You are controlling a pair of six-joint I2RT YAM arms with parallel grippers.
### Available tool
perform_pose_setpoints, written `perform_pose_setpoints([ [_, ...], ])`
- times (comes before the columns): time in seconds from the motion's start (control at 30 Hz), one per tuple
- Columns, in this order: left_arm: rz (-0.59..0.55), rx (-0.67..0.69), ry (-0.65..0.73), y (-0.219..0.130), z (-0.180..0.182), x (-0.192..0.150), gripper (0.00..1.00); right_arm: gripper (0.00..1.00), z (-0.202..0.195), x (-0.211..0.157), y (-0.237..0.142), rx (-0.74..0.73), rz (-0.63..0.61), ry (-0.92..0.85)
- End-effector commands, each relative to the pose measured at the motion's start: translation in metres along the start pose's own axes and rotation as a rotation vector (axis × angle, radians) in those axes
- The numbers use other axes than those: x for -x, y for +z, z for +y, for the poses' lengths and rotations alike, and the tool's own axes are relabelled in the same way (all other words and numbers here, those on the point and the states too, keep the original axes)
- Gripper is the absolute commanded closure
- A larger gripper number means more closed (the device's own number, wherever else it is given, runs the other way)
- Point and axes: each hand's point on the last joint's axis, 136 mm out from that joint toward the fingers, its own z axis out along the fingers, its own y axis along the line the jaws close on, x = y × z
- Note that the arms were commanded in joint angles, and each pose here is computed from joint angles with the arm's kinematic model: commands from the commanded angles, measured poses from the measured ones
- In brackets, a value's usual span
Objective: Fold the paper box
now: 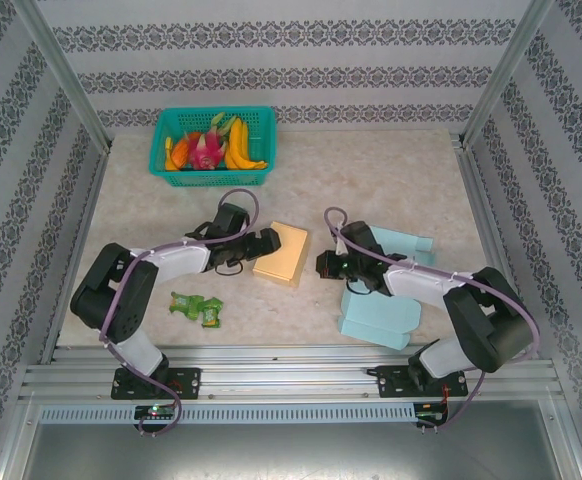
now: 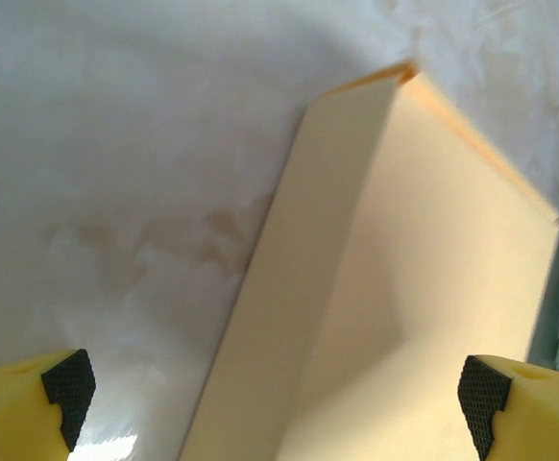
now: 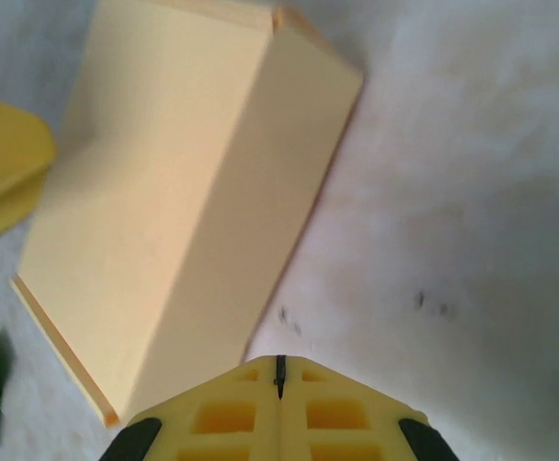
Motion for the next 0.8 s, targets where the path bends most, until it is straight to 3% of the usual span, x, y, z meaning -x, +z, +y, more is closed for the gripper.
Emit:
perform_pose_setpoints([
  [0.0,0.007,-0.025,-0.007,-0.003,-0.004,-0.011,0.01,1.00,0.001,-0.028,0.009,-0.010,0.060,-0.008],
  [0.2,0.017,-0.003,0.010,-0.002,-0.002,-0.027,0.01,1.00,0.012,-0.052,0.028,0.002,0.113,-0.027],
  [0.5,0.046,0.013,0.053,0.007,-0.017,-0.053,0.01,1.00,0.028,-0.048,0.046,0.038,0.115,-0.026],
  [0.77,0.033,-0.020,-0.028,0.018,-0.035,-0.089,0.01,1.00,0.087,-0.030,0.047,0.283,0.029,0.042],
])
